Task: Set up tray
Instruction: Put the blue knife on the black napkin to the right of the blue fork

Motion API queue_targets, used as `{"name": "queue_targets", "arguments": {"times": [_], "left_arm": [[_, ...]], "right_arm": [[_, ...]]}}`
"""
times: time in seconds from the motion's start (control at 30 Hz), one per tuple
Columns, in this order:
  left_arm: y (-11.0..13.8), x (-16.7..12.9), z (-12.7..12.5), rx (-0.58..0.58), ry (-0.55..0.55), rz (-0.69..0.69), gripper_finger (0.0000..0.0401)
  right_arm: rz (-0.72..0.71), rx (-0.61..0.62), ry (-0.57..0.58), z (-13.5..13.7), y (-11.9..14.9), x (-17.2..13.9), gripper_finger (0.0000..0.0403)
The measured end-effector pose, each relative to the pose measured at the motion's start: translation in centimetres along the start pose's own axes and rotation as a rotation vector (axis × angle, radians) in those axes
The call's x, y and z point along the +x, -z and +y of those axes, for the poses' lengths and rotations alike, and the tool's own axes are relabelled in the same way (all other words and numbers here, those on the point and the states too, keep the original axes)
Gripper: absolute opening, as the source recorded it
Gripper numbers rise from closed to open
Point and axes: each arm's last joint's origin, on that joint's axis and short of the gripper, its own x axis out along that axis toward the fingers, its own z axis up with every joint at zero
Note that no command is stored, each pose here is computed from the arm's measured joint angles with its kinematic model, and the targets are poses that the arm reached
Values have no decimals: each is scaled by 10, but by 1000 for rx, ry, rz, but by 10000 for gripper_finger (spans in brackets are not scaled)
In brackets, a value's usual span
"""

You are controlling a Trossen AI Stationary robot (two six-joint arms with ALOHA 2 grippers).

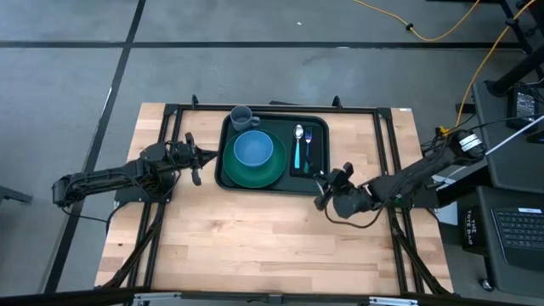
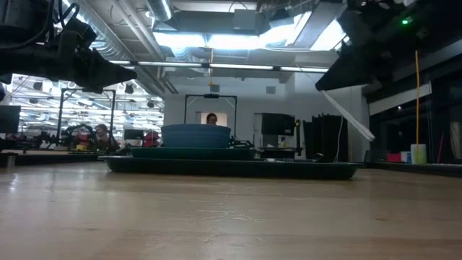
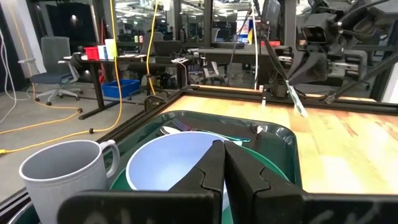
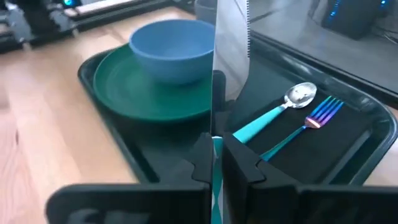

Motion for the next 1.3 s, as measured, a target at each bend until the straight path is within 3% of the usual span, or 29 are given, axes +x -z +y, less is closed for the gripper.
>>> {"name": "queue_targets", "arguments": {"times": [0.37, 0.63, 0.9, 1.3], "left_arm": [[0, 0, 0, 0, 0, 0, 4], [0, 0, 0, 0, 0, 0, 4], [0, 0, 0, 0, 0, 0, 4], [0, 0, 0, 0, 0, 0, 4]], "right_arm": [[-12, 78, 99, -12, -22, 22, 17], [16, 191, 191, -20, -61, 31, 17], [206, 402, 376, -45, -94, 43, 17], [500, 564, 470, -65, -133, 84, 17]]}}
